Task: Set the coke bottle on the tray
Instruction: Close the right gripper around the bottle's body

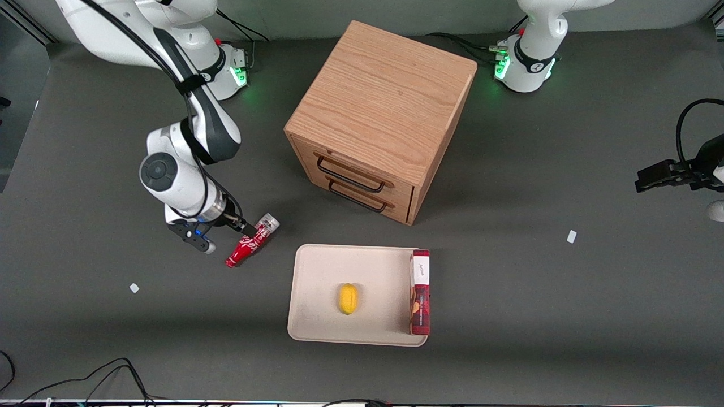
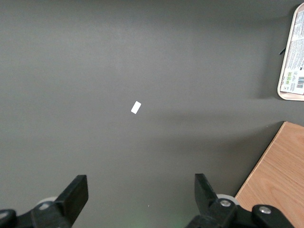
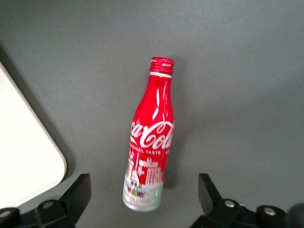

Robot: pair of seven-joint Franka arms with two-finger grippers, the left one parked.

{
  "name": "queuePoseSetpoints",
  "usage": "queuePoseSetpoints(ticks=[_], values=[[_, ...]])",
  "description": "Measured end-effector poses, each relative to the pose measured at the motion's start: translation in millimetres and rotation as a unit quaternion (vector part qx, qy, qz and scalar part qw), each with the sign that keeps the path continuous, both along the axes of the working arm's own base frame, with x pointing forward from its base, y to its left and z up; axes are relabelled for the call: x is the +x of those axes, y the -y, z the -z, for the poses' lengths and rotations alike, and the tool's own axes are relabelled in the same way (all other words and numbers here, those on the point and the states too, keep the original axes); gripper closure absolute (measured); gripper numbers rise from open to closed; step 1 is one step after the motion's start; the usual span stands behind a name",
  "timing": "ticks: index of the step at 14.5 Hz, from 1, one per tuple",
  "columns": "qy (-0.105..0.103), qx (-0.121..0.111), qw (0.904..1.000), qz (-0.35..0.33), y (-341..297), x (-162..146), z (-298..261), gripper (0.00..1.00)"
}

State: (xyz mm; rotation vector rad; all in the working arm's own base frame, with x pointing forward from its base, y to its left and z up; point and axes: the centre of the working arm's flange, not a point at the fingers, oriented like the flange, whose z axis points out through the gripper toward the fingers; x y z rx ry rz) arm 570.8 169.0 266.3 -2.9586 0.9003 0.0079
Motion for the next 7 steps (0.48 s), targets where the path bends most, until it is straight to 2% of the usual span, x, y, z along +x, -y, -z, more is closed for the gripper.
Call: queuePoseSetpoints(ticks=[7], values=[[0.007,0.011,0.9999,0.005,-1.8,2.5,73.2,0.00]])
